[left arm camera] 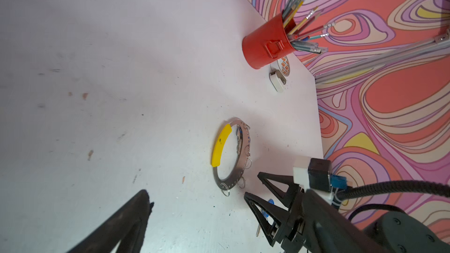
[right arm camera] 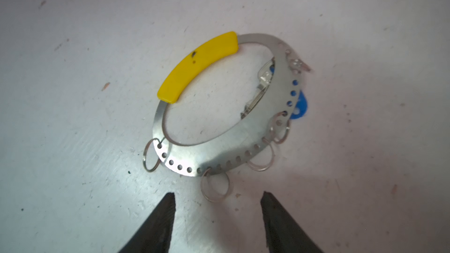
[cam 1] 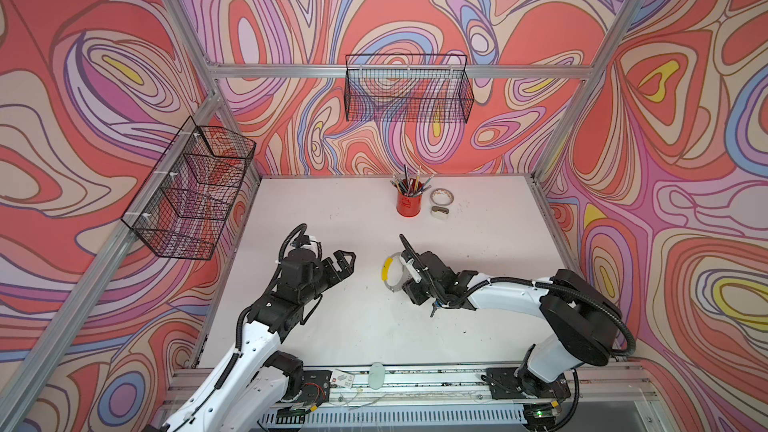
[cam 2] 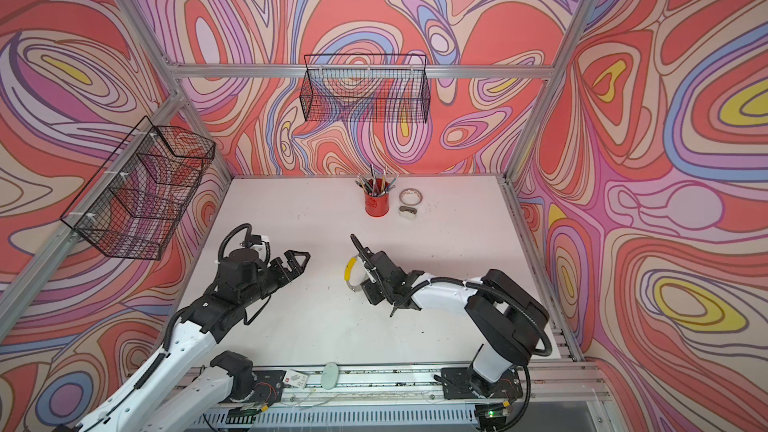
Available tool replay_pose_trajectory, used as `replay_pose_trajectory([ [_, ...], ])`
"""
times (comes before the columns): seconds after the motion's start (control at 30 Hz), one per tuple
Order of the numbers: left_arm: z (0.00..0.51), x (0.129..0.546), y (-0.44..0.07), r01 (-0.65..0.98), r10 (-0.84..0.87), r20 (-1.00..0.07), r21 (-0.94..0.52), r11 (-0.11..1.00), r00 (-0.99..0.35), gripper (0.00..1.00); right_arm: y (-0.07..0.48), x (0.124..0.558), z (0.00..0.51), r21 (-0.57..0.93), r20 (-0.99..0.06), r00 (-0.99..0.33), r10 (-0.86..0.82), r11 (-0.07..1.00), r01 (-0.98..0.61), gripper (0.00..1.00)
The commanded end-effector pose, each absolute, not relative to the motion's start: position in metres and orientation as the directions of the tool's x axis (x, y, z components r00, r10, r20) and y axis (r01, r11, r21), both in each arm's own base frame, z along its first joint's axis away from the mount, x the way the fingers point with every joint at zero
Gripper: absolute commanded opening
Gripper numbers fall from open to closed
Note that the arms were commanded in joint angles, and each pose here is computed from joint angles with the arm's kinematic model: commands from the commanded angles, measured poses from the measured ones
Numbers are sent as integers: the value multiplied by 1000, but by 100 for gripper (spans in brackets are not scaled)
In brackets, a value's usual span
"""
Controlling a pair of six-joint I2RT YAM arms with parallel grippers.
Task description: Put the keys on the keyring
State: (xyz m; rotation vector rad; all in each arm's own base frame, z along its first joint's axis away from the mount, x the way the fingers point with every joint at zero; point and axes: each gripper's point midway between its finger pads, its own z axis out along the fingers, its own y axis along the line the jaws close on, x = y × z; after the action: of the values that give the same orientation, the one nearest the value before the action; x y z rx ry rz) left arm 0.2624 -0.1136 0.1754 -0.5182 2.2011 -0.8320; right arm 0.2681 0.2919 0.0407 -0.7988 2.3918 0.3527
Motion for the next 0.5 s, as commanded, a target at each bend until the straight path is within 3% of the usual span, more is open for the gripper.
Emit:
replay_pose_trajectory([
  [0.0,154,237,-107,-134,-511,-409,-667,733,-756,100,296,267,34,30,-572,-640,-513,766,-642,59],
  [0.17,152,238,-110,-114,-493,-401,-675,729,-772,100,295,275,31,-3,-555,-654,-514,788,-616,61],
  [0.47,150,245,-111,-93,-463,-419,-656,749,-781,100,295,275,21,-9,-520,-669,-530,787,-617,55],
])
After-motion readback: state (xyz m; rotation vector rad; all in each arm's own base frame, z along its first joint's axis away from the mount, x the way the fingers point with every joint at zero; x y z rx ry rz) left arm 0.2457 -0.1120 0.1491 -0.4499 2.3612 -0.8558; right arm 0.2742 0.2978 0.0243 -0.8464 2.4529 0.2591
